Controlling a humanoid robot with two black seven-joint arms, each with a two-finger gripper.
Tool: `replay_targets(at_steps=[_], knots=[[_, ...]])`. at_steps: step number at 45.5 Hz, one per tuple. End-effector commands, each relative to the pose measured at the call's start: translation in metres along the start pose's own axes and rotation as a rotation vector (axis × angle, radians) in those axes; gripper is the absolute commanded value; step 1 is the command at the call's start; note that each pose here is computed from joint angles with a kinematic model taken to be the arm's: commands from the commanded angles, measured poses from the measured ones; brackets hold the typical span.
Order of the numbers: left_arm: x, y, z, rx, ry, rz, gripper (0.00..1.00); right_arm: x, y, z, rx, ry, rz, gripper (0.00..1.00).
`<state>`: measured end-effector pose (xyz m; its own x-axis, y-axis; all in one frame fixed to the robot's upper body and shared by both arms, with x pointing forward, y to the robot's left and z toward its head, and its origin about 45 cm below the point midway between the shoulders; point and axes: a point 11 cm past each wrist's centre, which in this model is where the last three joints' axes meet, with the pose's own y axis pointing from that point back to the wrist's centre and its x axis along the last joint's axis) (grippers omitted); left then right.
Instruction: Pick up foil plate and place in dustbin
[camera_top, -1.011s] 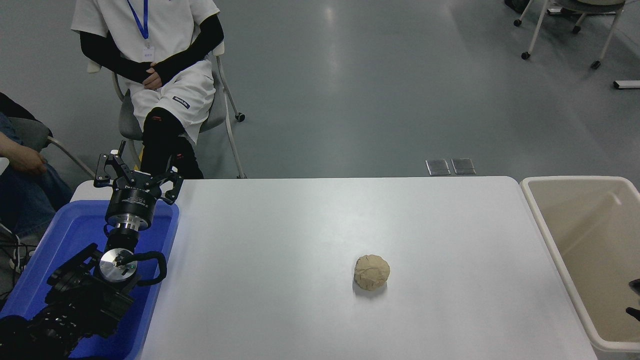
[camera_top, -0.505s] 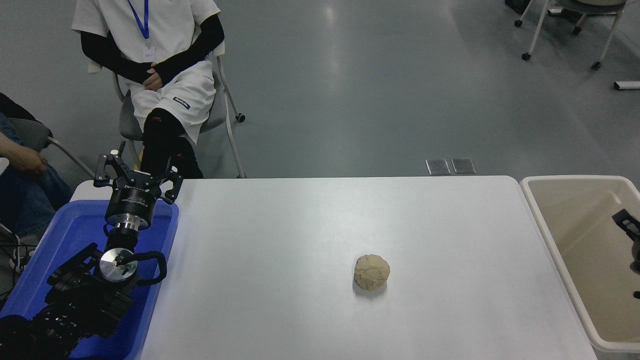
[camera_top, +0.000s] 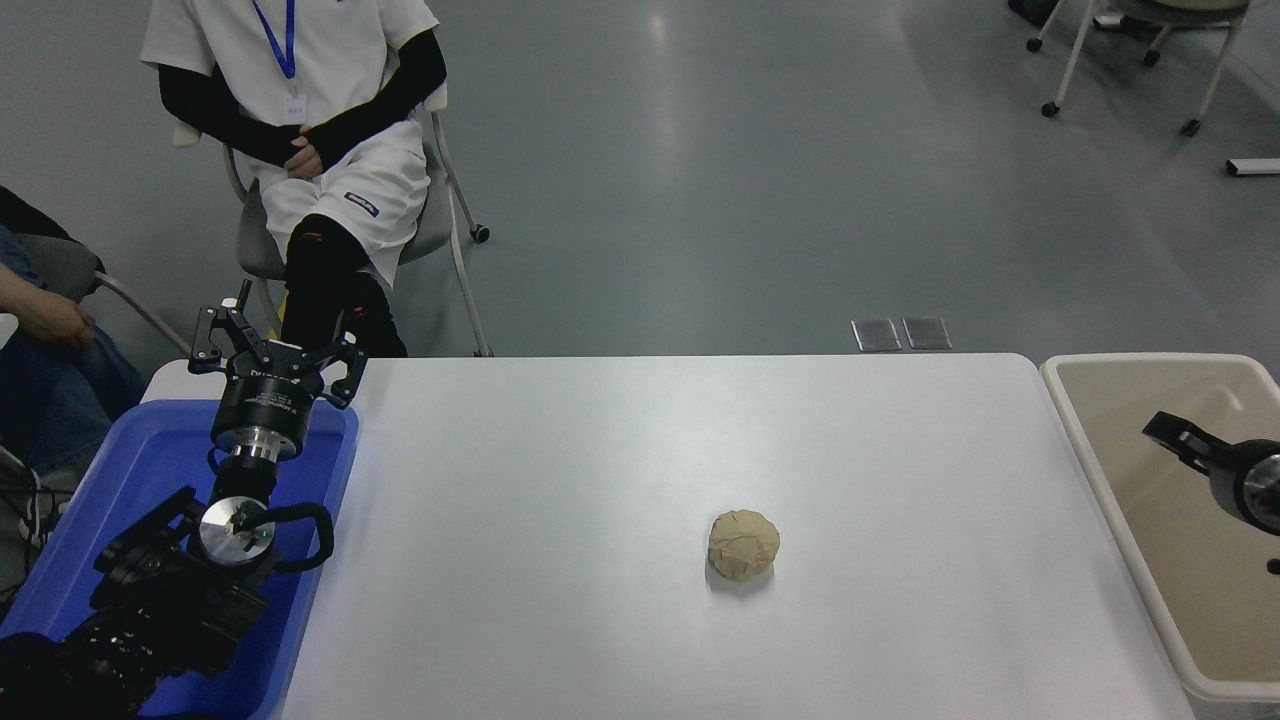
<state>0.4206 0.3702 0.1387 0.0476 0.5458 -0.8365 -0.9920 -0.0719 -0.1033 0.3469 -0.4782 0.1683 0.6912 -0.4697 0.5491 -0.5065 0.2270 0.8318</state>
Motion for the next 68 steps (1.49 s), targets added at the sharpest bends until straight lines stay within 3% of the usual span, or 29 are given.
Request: replay_targets(at_steps=[1,13,29,45,60,68], knots=[[0.0,0.0,0.0,0.001,0.0,0.0,0.99,0.007,0.022,-0.043,0.017,0.17,-0.159,1.0],[0.0,0.0,0.0,0.002,-0.001,-0.001,0.99,-0.008,0.022,-0.071,0.028,0.277,-0.239,1.0],[0.0,0.0,0.0,0.002,-0.001,-0.001,0.99,-0.017,0.077,-0.155,0.007,0.595,-0.538,1.0],[0.0,0.0,0.0,0.002,-0.001,-0.001,0.99,0.034,0.143,-0.23,0.118,0.663,-0.366,1.0],[0.0,0.0,0.0,0.002,-0.001,0.001,0.99,0.049,0.162,-0.24,0.147,0.638,-0.322,1.0],[0.0,0.0,0.0,0.002,-0.001,0.001,0.99,0.051,0.158,-0.232,0.093,0.646,-0.318,1.0]])
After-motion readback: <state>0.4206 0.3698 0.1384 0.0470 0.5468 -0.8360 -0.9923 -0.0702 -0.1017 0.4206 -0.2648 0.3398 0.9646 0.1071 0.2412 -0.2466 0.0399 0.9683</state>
